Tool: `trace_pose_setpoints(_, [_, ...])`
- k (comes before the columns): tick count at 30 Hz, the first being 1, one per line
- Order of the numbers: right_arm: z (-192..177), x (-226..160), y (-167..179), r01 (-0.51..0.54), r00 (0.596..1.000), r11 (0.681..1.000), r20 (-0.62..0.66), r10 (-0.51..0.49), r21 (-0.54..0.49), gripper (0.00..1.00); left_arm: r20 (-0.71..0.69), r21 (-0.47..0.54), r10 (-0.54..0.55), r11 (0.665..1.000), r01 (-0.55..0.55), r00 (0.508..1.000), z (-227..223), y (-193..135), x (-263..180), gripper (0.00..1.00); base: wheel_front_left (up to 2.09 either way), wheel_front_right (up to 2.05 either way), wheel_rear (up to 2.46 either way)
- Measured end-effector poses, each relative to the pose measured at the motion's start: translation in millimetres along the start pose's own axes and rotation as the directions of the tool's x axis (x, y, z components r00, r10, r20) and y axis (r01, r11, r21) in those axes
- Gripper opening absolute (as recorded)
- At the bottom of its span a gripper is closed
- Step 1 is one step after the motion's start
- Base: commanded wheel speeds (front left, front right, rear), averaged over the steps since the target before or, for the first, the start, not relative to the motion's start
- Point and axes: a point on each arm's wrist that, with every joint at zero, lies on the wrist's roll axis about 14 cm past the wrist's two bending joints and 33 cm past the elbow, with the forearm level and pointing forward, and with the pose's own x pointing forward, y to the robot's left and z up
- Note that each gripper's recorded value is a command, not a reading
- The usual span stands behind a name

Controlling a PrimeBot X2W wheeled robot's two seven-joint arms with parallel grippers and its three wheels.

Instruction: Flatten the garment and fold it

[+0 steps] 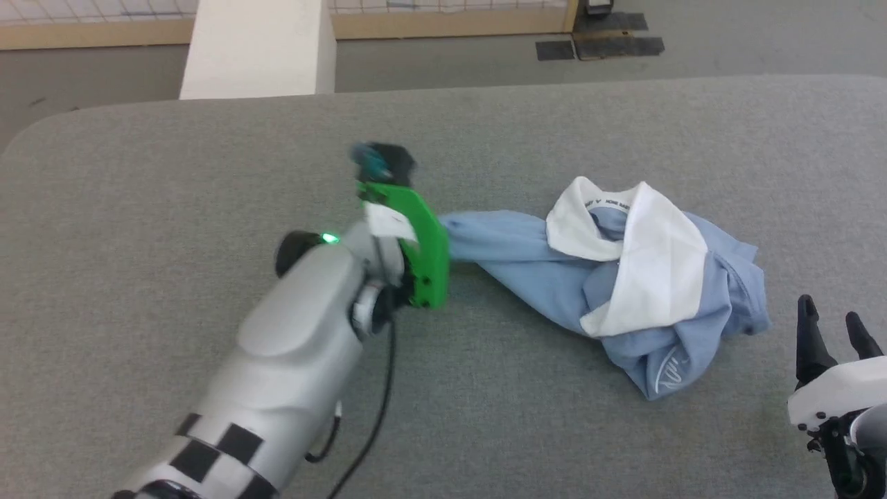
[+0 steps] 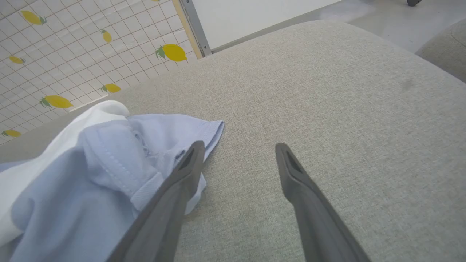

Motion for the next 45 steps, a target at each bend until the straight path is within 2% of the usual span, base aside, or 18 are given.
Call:
trace_pose_setpoints(5, [2.7, 0.1, 11.2, -0.032, 0.999, 0.999, 0.007, 0.032, -0.001, 1.0, 0.2, -0.15, 0.131, 0.983, -0.102, 0.971, 46.8, 53.3, -37.8, 0.0, 0.0, 0.0, 0.0])
trace_pose_setpoints(9, [3.6, -0.6, 19.2, -0.055, 0.998, 0.998, 0.004, 0.055, -0.01, 1.0, 0.252, -0.264, 0.273, 0.942, -0.206, 0.928, 45.4, 103.1, -73.6, 0.0, 0.0, 0.0, 0.0])
trace_pose_setpoints(13, [3.6, -0.8, 29.8, -0.084, 0.996, 0.996, -0.002, 0.084, -0.019, 1.0, 0.195, -0.416, 0.42, 0.854, -0.313, 0.886, 0.9, 152.7, -108.8, 0.0, 0.0, 0.0, 0.0])
trace_pose_setpoints(16, [5.6, -0.4, 38.4, -0.107, 0.994, 0.994, 0.0, 0.107, -0.027, 1.0, 0.108, -0.518, 0.499, 0.766, -0.38, 0.86, -49.0, 175.6, -129.6, 0.0, 0.0, 0.0, 0.0])
trace_pose_setpoints(18, [6.2, 0.8, 43.8, -0.121, 0.993, 0.992, -0.003, 0.121, -0.031, 1.0, 0.027, -0.567, 0.516, 0.714, -0.412, 0.856, -88.7, 179.0, -137.1, 0.0, 0.0, 0.0, 0.0])
trace_pose_setpoints(21, [5.5, 3.1, 50.6, -0.137, 0.991, 0.99, -0.01, 0.137, -0.037, 1.0, -0.074, -0.614, 0.496, 0.661, -0.431, 0.865, -135.6, 169.6, -139.3, 0.0, 0.0, 0.0, 0.0])
trace_pose_setpoints(24, [4.1, 5.0, 56.3, -0.151, 0.988, 0.988, -0.017, 0.151, -0.041, 1.0, -0.094, -0.65, 0.475, 0.636, -0.415, 0.875, -151.3, 159.5, -138.4, 0.0, 0.0, 0.0, 0.0])
trace_pose_setpoints(25, [3.9, 5.6, 58.5, -0.157, 0.988, 0.987, -0.018, 0.156, -0.043, 1.0, -0.085, -0.662, 0.473, 0.631, -0.404, 0.877, -149.8, 158.3, -138.5, 0.35, 0.0, 0.0, 0.0])
trace_pose_setpoints(26, [3.5, 5.8, 59.8, -0.16, 0.987, 0.986, -0.02, 0.159, -0.045, 1.0, -0.077, -0.668, 0.47, 0.631, -0.395, 0.879, -148.3, 157.1, -138.7, 1.0, 0.0, 0.0, 0.0])
trace_pose_setpoints(28, [4.3, 5.2, 62.7, -0.168, 0.986, 0.985, -0.02, 0.167, -0.047, 1.0, -0.016, -0.681, 0.493, 0.632, -0.371, 0.87, -137.0, 159.1, -142.9, 1.0, 0.0, 0.0, 0.0])
trace_pose_setpoints(30, [5.5, 4.0, 64.1, -0.173, 0.985, 0.984, -0.019, 0.172, -0.048, 1.0, 0.074, -0.676, 0.526, 0.651, -0.345, 0.847, -119.5, 163.7, -150.9, 1.0, 0.0, 0.0, 0.0])
trace_pose_setpoints(31, [5.6, 2.9, 64.7, -0.176, 0.984, 0.983, -0.018, 0.175, -0.049, 1.0, 0.144, -0.664, 0.545, 0.672, -0.327, 0.826, -105.7, 166.3, -157.1, 1.0, 0.0, 0.0, 0.0])
trace_pose_setpoints(34, [4.9, -1.1, 64.5, -0.179, 0.984, 0.983, -0.019, 0.178, -0.051, 1.0, 0.348, -0.585, 0.585, 0.746, -0.318, 0.732, -67.6, 171.2, -179.4, 1.0, 0.0, 0.0, 0.0])
trace_pose_setpoints(36, [4.2, -3.7, 63.9, -0.18, 0.984, 0.982, -0.021, 0.179, -0.051, 1.0, 0.47, -0.524, 0.596, 0.782, -0.337, 0.651, -49.9, 170.8, -195.1, 1.0, 0.0, 0.0, 0.0])
trace_pose_setpoints(38, [5.1, -5.1, 63.6, -0.181, 0.984, 0.982, -0.018, 0.18, -0.05, 1.0, 0.546, -0.483, 0.589, 0.802, -0.351, 0.596, -43.8, 166.9, -204.1, 1.0, 0.0, 0.0, 0.0])
trace_pose_setpoints(40, [4.5, -6.0, 63.4, -0.181, 0.983, 0.982, -0.021, 0.18, -0.051, 1.0, 0.592, -0.455, 0.583, 0.812, -0.367, 0.557, -44.5, 162.1, -208.6, 1.0, 0.0, 0.0, 0.0])
trace_pose_setpoints(45, [-8.3, -7.4, 64.2, -0.187, 0.98, 0.98, -0.088, 0.181, -0.065, 1.0, 0.607, -0.44, 0.585, 0.811, -0.386, 0.537, -54.7, 153.5, -206.9, 1.0, 0.0, 0.0, 0.0])
